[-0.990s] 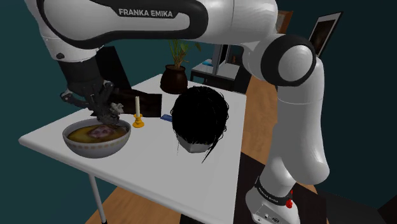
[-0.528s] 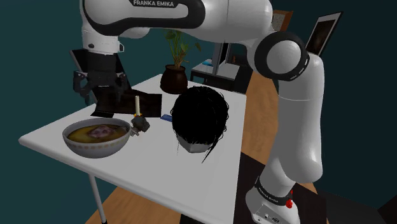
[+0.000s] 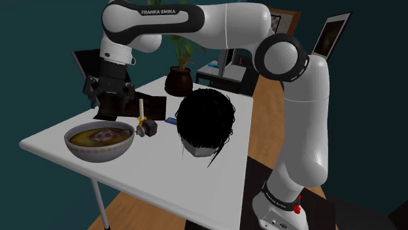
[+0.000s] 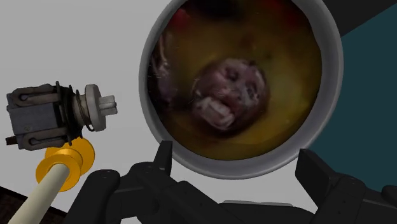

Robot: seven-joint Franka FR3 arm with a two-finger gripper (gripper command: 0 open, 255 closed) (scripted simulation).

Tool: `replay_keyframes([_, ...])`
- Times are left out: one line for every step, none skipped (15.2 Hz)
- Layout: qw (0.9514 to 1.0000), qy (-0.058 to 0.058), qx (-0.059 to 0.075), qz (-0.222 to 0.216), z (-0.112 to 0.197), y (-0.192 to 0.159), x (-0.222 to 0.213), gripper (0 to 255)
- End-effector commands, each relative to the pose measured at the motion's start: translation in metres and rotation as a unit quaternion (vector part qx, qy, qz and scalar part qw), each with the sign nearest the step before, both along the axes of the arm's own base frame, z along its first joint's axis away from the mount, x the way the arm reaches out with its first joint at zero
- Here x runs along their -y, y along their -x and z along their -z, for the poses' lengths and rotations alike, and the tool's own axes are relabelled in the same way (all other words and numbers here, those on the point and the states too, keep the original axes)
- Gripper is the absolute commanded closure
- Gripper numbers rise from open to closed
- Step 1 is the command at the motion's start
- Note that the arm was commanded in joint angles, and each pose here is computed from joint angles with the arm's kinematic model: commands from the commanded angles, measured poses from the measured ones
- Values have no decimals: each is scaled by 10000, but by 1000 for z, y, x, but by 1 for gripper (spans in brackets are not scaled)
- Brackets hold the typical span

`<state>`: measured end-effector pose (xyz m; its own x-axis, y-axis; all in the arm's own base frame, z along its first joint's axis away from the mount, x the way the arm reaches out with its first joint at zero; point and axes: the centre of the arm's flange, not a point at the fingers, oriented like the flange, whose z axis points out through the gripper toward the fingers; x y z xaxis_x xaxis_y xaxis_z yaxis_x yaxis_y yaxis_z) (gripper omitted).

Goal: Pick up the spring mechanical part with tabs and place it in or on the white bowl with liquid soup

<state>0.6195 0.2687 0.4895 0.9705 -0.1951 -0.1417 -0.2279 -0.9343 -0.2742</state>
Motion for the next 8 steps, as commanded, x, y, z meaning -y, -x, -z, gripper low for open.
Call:
replay_keyframes([10000,-7,1,2,10,0,-3,0])
replay_keyframes([10000,-7,1,2,18,1,-5,0])
replay_keyframes([10000,-7,1,2,18,1,-5,0])
replay_keyframes([10000,-7,1,2,18,1,-5,0])
replay_keyframes([10000,-7,1,2,18,1,-5,0])
replay_keyframes([10000,-7,1,2,18,1,-5,0])
replay_keyframes([10000,-7,1,2,18,1,-5,0])
replay_keyframes([10000,-7,1,2,18,1,-5,0])
